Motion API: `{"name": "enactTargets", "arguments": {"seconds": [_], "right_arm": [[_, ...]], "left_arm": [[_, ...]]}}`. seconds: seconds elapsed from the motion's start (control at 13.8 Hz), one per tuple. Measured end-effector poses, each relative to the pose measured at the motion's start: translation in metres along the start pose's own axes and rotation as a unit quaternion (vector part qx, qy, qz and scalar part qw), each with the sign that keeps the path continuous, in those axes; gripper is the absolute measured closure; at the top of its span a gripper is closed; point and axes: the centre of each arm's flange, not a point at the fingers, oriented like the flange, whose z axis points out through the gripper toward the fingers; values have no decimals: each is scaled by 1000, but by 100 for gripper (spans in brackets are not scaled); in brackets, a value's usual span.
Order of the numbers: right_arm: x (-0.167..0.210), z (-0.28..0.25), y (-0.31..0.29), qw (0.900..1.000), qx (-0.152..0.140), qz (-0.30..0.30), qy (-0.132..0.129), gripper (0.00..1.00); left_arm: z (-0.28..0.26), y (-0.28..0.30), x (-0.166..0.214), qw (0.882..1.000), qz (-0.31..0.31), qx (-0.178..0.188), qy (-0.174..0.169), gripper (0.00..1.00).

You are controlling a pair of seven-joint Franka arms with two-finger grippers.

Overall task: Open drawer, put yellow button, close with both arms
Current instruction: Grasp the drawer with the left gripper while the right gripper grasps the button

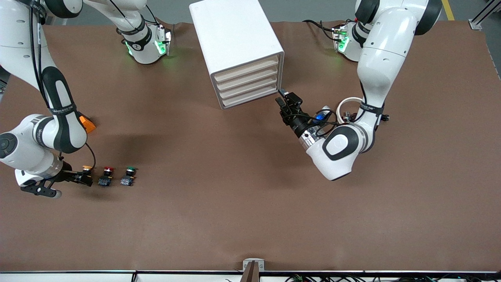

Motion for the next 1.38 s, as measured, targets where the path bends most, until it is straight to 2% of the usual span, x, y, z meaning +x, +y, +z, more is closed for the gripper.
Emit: {"name": "enactTargets", "arguments": {"seconds": [0.29,0.72,1.09,1.38], "right_arm": [[-2,6,7,1000,-1,-2,-5,0],[-9,20,41,1000,-3,-15,-20,0],[-9,24,26,1000,14,-13,-21,0],[-9,26,21,999,18,-14,-22,0]], "left_arm": [[20,13,-9,999,-27,21,-1,49],[77,21,-22,996,-66,46,47,49],[113,37,-14,991,-91,68,70,49],[161,44,-12,985,-108,86,101,50]]}}
